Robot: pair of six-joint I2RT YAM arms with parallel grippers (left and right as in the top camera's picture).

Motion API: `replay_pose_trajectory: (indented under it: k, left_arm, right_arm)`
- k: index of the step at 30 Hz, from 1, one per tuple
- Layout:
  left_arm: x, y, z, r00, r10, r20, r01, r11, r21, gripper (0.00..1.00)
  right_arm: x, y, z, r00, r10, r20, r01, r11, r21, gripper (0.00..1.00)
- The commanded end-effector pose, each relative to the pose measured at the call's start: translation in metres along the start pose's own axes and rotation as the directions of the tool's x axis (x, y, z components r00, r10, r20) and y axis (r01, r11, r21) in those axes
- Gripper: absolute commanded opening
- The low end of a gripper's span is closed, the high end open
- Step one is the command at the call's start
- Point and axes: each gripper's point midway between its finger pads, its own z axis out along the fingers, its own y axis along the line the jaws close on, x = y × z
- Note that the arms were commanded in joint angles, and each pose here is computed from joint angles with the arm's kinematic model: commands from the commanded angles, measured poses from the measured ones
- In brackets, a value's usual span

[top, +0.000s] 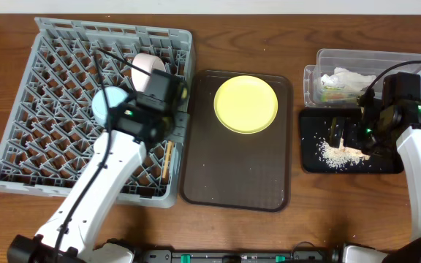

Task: Sort waste into correct bins and load items into the dishwasher
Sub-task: 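Insert the second chopstick into the dish rack with the left gripper, then reach the left gripper to the yellow plate rim and grip it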

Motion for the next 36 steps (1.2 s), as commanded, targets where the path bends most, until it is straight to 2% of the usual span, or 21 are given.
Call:
replay_pose_trajectory:
  k: [1,2,6,11,13,15,20,25,32,36]
  left_arm:
    - [-0.007,0.012,0.003,1.000,0.024,0.000,-0.024,1.000,-0.017,0.06]
    - [-0.006,0.014,0.006,1.000,0.020,-0.009,-0.020,1.000,-0.019,0.06]
    - [-0.003,0.015,0.020,0.999,0.018,-0.051,-0.019,1.000,-0.023,0.17]
    - [-0.011,0.014,0.016,1.000,0.017,-0.016,-0.018,1.000,-0.021,0.51]
    - [-0.018,0.012,0.007,1.000,0.018,0.016,-0.018,1.000,-0.009,0.57]
    - [-0.026,-0.001,-0.005,0.998,0.020,0.063,-0.024,0.998,0.057,0.63]
    - [-0.049,-0.044,-0.026,0.980,0.053,0.194,-0.097,0.969,0.227,0.65]
    - [-0.050,-0.080,-0.019,0.970,0.143,0.199,-0.193,0.946,0.260,0.65]
    - [-0.090,-0.120,-0.016,0.946,0.216,0.244,-0.280,0.920,0.273,0.66]
    - [-0.102,-0.145,0.004,0.932,0.276,0.235,-0.337,0.899,0.281,0.68]
  right_arm:
    - [-0.005,0.001,-0.009,0.999,0.014,0.031,-0.013,1.000,-0.004,0.99]
    - [-0.005,0.000,-0.009,0.999,0.014,0.031,-0.013,1.000,-0.003,0.99]
    - [-0.005,0.000,-0.009,0.999,0.014,0.031,-0.013,1.000,-0.003,0.99]
    - [-0.005,0.000,-0.009,0.999,0.014,0.030,-0.014,1.000,-0.003,0.99]
    - [-0.005,0.000,-0.009,0.999,0.014,0.030,-0.014,1.000,-0.003,0.99]
    - [-0.005,0.000,-0.009,0.999,0.014,0.030,-0.014,1.000,-0.003,0.99]
    - [-0.005,0.000,-0.009,0.999,0.014,0.030,-0.014,1.000,-0.003,0.99]
    - [-0.005,0.000,-0.009,0.999,0.014,0.030,-0.014,1.000,-0.003,0.99]
    - [-0.005,0.001,-0.009,0.999,0.014,0.030,-0.014,1.000,-0.004,0.99]
    - [-0.005,0.000,-0.009,0.999,0.014,0.030,-0.014,1.000,-0.003,0.99]
